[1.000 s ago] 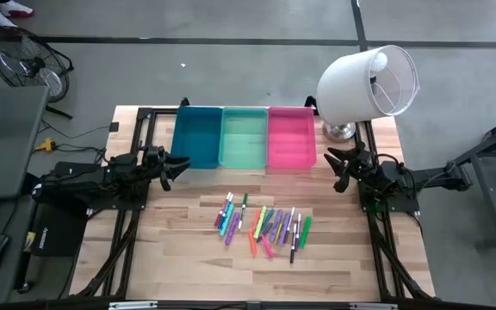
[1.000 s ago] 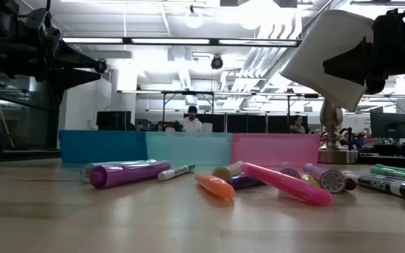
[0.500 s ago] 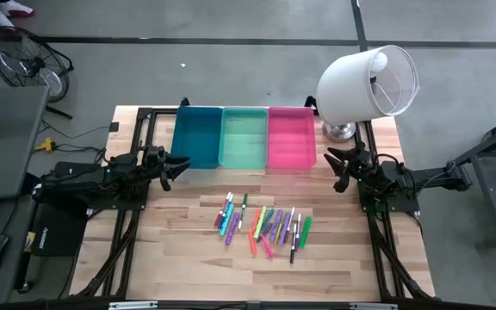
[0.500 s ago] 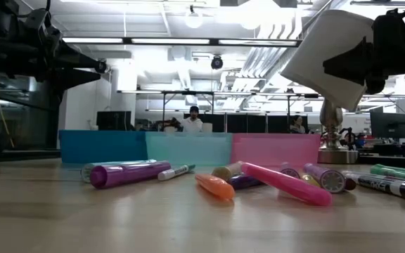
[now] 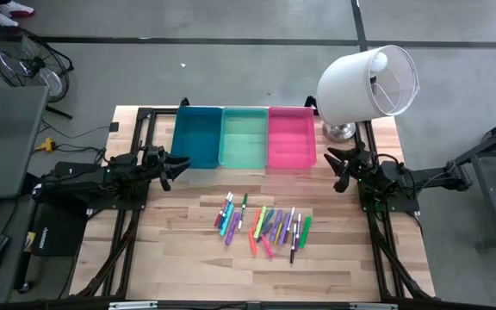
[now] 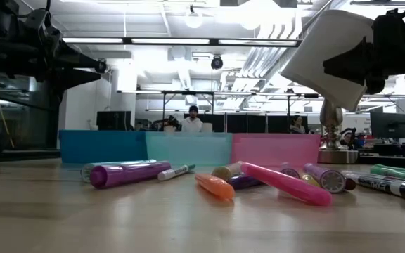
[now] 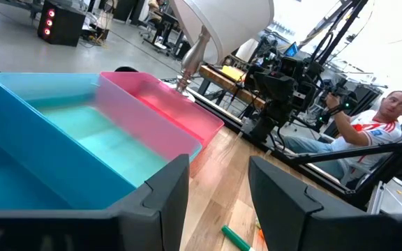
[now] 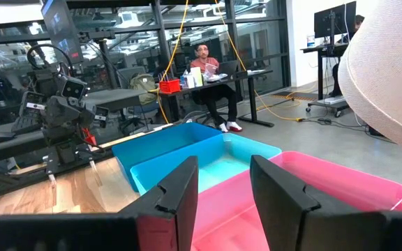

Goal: Pick & Place Markers

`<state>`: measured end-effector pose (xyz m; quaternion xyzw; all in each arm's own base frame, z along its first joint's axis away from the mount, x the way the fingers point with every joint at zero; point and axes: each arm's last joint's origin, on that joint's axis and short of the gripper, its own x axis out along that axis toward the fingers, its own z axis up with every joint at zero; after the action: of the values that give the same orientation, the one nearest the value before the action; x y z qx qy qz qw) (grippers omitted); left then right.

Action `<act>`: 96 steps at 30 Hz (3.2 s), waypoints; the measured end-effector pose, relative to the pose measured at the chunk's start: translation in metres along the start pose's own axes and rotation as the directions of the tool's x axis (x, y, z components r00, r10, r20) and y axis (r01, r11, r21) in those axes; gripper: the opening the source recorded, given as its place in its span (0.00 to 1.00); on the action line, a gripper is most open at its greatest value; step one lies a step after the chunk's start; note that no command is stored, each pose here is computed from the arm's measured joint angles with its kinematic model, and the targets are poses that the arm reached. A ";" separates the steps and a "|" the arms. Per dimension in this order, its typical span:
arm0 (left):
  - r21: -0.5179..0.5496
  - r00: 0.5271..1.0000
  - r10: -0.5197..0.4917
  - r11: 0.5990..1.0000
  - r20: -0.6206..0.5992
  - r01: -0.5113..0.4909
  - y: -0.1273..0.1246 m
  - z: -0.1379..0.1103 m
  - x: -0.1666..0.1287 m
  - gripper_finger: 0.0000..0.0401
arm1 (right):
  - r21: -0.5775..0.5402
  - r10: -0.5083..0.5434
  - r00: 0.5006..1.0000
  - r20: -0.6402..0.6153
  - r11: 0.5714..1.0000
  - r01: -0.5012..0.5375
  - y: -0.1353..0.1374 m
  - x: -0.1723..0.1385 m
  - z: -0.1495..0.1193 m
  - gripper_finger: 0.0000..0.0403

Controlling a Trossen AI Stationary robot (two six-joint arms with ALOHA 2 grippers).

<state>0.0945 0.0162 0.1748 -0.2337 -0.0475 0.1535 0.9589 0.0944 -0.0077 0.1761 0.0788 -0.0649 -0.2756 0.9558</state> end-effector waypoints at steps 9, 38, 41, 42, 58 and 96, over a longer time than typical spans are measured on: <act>0.000 1.000 0.000 1.000 0.000 0.000 0.000 0.000 0.000 0.37 | 0.000 0.000 1.000 0.000 1.000 0.000 0.000 0.000 0.000 0.30; 0.000 1.000 0.000 1.000 0.000 0.000 0.000 0.000 0.000 0.37 | 0.000 0.000 1.000 0.000 1.000 0.000 0.000 0.000 0.000 0.30; 0.000 1.000 0.000 1.000 0.000 0.000 0.000 0.000 0.000 0.37 | 0.000 0.000 1.000 0.000 1.000 0.000 0.000 0.000 0.000 0.30; 0.000 1.000 0.000 1.000 0.000 0.000 0.000 0.000 0.000 0.37 | 0.000 0.000 1.000 0.000 1.000 0.000 0.000 0.000 0.000 0.30; 0.000 1.000 0.000 1.000 0.000 0.000 0.000 0.000 0.000 0.37 | 0.067 0.000 1.000 0.000 0.998 0.000 0.000 0.000 0.000 0.30; 0.000 1.000 0.000 1.000 0.000 0.000 0.000 0.000 0.000 0.37 | 0.412 0.117 0.503 -0.856 0.742 0.529 0.042 0.021 0.055 0.30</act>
<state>0.0945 0.0162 0.1748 -0.2336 -0.0476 0.1535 0.9590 0.1252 0.0099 0.2398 0.5245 0.3259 -0.2838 0.7336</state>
